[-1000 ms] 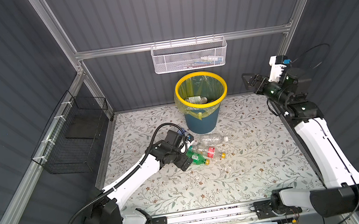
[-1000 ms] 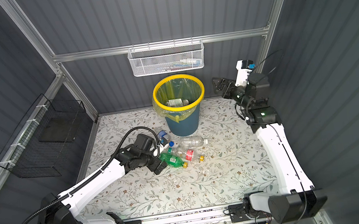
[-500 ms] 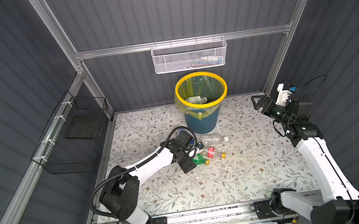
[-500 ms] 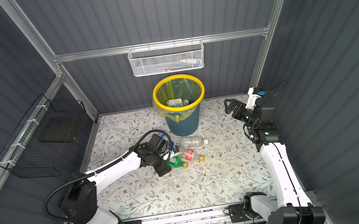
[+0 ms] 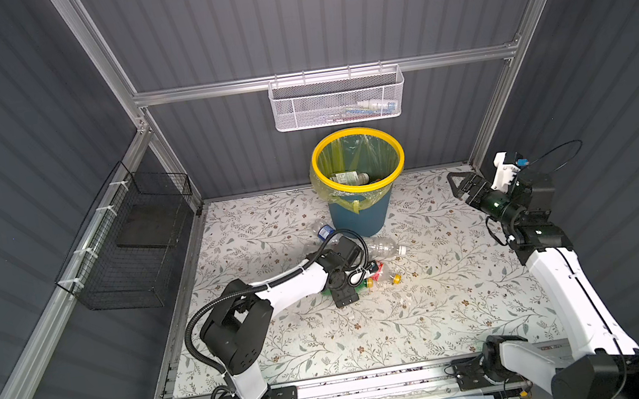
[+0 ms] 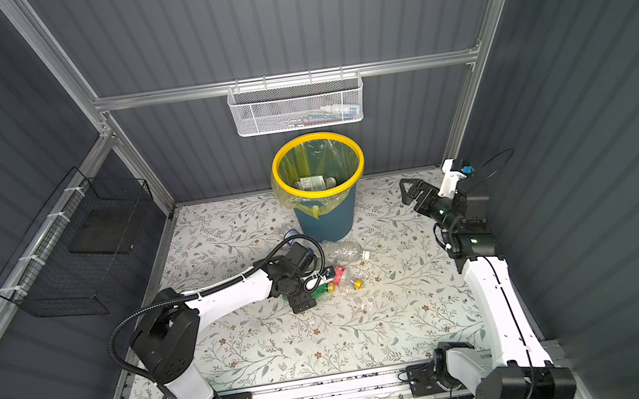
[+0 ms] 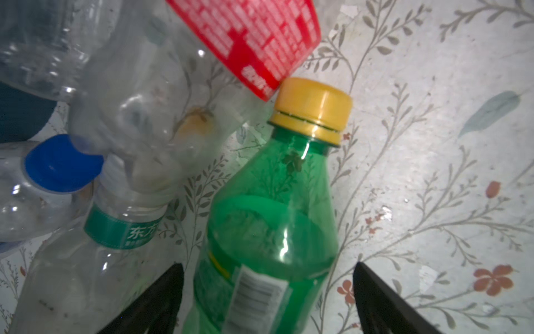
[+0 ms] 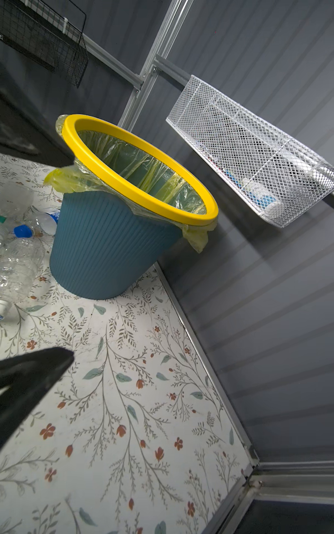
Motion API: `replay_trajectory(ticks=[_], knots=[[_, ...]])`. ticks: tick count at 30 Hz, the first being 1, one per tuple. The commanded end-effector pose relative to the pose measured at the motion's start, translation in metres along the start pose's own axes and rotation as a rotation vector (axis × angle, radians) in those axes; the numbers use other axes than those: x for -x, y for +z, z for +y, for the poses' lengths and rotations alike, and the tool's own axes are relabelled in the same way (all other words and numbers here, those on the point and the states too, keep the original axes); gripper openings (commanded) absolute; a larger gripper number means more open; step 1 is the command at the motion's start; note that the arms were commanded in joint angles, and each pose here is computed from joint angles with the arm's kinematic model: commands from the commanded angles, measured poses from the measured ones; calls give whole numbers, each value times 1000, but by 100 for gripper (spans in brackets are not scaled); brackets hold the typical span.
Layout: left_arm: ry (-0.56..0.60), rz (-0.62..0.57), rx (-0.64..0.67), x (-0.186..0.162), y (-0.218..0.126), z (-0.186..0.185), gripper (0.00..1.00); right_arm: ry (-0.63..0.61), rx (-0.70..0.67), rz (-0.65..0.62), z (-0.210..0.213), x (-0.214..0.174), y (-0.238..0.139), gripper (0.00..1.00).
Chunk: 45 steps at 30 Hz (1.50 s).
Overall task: Throw the plastic bottles in the bin
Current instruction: 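Lower the left gripper onto the green yellow-capped bottle and grasp it, then lift the green bottle with the left gripper toward the bin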
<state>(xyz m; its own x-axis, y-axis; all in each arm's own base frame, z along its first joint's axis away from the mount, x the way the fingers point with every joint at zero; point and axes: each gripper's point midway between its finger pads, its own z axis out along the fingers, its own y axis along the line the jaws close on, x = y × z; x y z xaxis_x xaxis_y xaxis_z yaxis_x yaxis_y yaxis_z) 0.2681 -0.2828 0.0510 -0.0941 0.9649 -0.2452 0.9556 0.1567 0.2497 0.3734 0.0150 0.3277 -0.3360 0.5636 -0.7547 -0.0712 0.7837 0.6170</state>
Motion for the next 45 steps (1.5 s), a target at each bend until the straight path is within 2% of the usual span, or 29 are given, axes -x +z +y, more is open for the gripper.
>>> replay_trajectory(ticks=[1,10,21,26,34,45], knots=[[42,25,-9,2,0,-1,91,11,13,-1,-3,-2,2,99],[-1,51,-47,-10,4,-13,78,29,5,1,-9,-2,3,98],[-76,32,-98,-10,1,-34,54,56,-19,25,-21,-15,3,98],[-118,-8,-84,-8,-11,-35,51,65,-44,39,-29,-24,2,98],[-217,-128,-20,-2,-38,-28,49,96,-66,82,-40,-43,2,98],[-404,-388,124,2,-90,-11,46,180,-131,282,-76,-116,8,95]])
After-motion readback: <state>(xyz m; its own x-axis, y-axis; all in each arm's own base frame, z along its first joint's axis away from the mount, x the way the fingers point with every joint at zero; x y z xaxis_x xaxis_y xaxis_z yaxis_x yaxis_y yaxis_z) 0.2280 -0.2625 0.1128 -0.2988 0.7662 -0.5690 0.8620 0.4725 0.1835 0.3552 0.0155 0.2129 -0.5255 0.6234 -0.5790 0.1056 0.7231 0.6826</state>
